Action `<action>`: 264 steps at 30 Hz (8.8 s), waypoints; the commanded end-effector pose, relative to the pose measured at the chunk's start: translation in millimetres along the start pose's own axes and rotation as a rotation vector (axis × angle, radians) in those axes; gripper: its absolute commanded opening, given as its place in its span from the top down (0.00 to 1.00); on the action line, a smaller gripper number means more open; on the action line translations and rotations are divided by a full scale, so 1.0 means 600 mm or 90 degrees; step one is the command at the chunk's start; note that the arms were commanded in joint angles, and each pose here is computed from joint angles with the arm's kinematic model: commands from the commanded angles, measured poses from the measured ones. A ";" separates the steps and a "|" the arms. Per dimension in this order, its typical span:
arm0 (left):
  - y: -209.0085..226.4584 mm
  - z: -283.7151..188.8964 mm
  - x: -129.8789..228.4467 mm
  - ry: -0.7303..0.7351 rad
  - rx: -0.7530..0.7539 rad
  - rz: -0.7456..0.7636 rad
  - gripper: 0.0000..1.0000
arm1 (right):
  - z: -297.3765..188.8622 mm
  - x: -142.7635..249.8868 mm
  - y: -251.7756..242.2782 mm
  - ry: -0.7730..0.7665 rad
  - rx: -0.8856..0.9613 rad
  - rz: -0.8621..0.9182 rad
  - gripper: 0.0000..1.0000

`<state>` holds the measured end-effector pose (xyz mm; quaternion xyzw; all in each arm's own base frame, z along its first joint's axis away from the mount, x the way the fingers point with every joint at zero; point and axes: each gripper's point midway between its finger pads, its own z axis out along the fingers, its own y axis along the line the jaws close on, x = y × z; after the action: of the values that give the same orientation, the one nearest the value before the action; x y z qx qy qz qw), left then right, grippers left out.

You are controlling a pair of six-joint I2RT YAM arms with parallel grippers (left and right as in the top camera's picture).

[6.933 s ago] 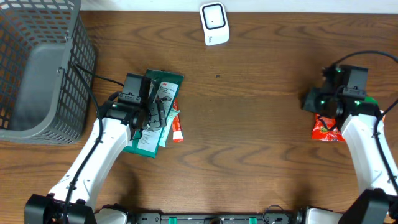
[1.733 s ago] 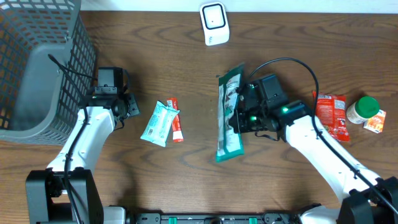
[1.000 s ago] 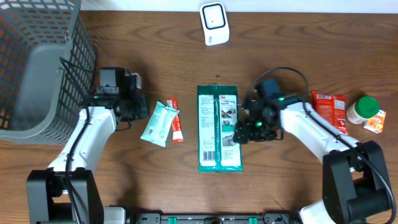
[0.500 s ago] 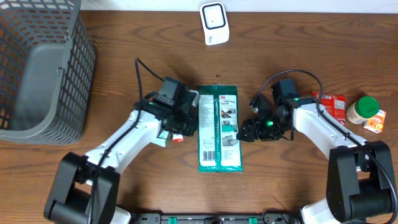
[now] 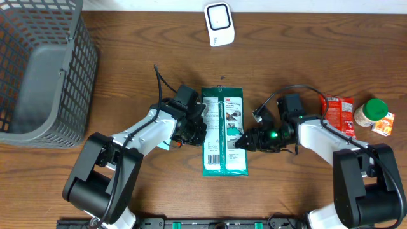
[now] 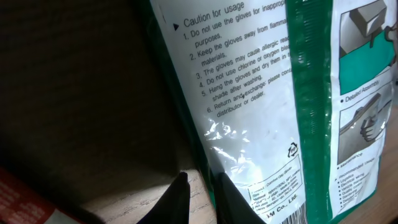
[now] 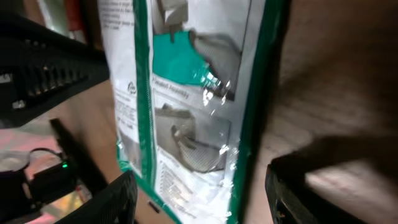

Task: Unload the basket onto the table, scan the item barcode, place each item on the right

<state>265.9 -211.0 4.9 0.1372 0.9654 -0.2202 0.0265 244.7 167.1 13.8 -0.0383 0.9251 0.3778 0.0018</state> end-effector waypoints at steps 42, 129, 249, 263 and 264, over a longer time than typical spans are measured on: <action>0.001 0.008 0.007 0.011 0.001 -0.026 0.83 | 0.075 0.005 0.095 -0.061 -0.143 -0.072 0.56; 0.220 -0.241 -0.046 -0.248 -0.240 -0.254 0.15 | -0.198 -0.413 0.285 -0.013 0.667 -0.816 0.99; 0.220 -0.242 -0.046 -0.248 -0.240 -0.254 0.15 | -0.172 -0.274 -0.009 -0.042 0.213 0.015 0.01; 0.220 -0.242 -0.046 -0.248 -0.240 -0.254 0.15 | -0.065 -0.269 -0.110 -0.118 0.515 0.020 0.99; 0.220 -0.242 -0.046 -0.248 -0.240 -0.254 0.15 | -0.070 -0.264 -0.123 -0.117 0.531 0.027 0.99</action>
<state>328.4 -43.4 82.8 -0.1054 0.9740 -0.0656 0.1898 411.0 131.1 12.1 -0.0282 0.9943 0.0442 0.0925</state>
